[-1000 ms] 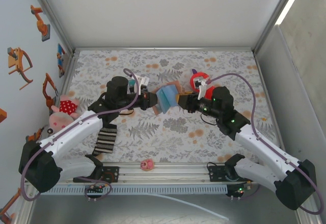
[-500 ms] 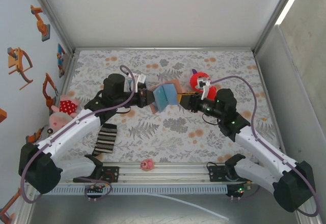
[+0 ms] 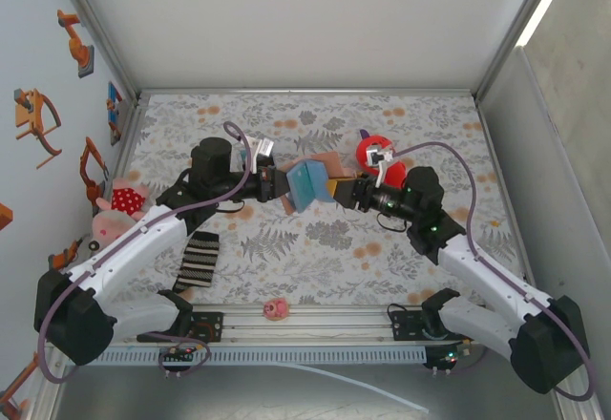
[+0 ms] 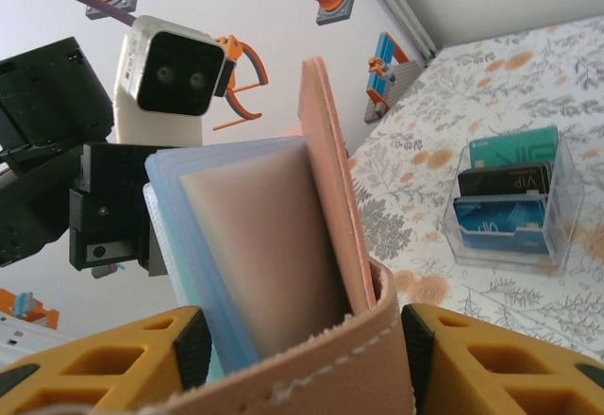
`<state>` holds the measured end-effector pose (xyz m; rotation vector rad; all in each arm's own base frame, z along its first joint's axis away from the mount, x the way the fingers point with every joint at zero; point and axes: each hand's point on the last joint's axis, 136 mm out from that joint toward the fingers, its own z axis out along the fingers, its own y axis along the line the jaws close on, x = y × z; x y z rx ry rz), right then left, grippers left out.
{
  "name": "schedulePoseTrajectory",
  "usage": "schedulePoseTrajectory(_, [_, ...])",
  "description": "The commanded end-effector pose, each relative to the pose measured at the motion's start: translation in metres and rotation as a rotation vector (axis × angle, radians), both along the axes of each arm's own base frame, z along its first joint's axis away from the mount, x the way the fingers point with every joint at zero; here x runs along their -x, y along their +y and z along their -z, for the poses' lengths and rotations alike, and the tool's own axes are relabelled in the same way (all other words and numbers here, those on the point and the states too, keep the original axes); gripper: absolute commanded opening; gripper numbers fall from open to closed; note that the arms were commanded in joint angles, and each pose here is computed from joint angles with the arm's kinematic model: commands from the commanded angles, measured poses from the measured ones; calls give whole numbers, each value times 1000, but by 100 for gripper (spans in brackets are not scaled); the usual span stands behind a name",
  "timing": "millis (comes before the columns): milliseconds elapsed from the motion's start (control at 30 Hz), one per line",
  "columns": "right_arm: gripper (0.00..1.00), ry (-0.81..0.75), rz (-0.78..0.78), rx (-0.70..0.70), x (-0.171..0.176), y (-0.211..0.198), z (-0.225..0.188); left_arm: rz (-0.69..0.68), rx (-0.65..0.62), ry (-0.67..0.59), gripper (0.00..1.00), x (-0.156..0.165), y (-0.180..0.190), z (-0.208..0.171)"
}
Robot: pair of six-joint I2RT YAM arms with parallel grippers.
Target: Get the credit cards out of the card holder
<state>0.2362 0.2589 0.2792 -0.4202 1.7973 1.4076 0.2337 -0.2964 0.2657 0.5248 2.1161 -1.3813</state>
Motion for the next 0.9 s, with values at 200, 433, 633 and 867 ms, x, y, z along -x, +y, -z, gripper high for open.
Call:
schedulePoseTrajectory(200, [53,-2,45,34,-11,-3,5,14,-16,83,0,4,1,-4])
schedulePoseTrajectory(433, [42,35,93,52,-19,-10,19,-4,-45,129,0,1,5,1])
schedulePoseTrajectory(633, [39,54,100,2,-22,-20,15,-14,-35,140,0,-3,5,2])
schedulePoseTrajectory(867, [49,34,46,-95,-15,-20,4,-15,-19,140,0,-5,5,-2])
